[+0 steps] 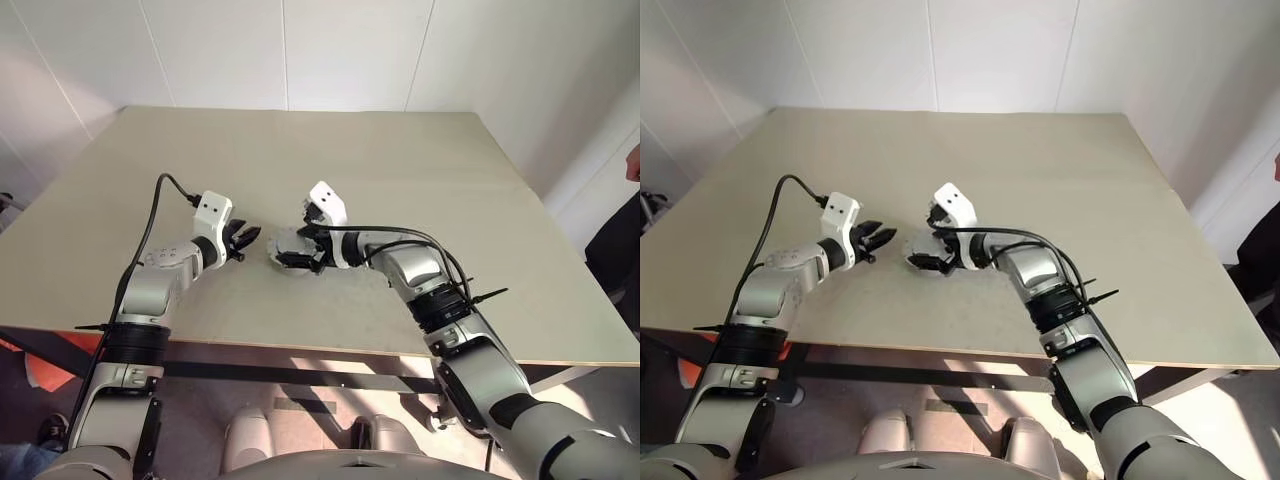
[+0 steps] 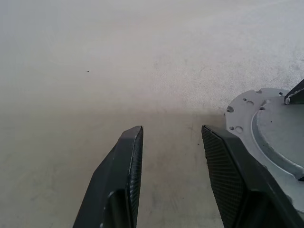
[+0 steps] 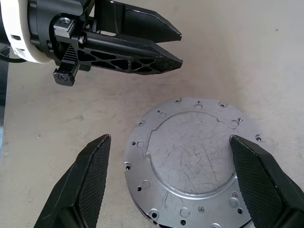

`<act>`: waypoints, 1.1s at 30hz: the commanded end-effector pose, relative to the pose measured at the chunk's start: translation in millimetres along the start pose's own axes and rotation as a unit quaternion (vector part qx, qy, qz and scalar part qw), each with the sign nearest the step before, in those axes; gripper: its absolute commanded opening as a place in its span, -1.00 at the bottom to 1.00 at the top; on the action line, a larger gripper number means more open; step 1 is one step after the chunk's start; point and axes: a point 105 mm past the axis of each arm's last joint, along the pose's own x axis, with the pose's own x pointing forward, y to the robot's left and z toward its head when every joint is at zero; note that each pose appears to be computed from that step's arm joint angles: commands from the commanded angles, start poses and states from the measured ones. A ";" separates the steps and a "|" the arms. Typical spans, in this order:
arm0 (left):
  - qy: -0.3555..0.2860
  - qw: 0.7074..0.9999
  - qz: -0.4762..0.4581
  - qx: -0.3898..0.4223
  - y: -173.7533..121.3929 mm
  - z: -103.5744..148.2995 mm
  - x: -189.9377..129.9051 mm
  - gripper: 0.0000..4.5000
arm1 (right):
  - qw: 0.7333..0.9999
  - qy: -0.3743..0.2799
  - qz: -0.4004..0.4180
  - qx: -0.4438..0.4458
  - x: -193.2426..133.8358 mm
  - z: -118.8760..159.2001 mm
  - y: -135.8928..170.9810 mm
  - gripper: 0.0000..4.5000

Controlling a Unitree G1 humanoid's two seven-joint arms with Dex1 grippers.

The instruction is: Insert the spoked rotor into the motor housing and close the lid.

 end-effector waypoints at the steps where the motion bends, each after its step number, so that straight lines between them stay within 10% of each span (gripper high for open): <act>1: -0.020 1.000 0.000 0.017 0.9 15.0 -1.8 -0.08 | 1.000 -0.007 -0.016 -0.006 2.2 5.8 -6.2 1.00; 18: -0.016 1.000 0.004 0.017 4.0 13.3 -4.0 -0.08 | 0.999 0.000 -0.038 -0.020 9.1 -7.2 -13.2 1.00; 24: -0.015 1.000 0.017 0.011 12.8 12.5 -6.8 -0.08 | 0.998 -0.015 -0.043 -0.036 8.9 -0.1 -15.3 0.39; 33: -0.014 1.000 0.026 0.005 17.6 10.2 -8.5 -0.08 | 0.996 -0.040 -0.031 -0.068 4.2 18.7 -10.4 0.39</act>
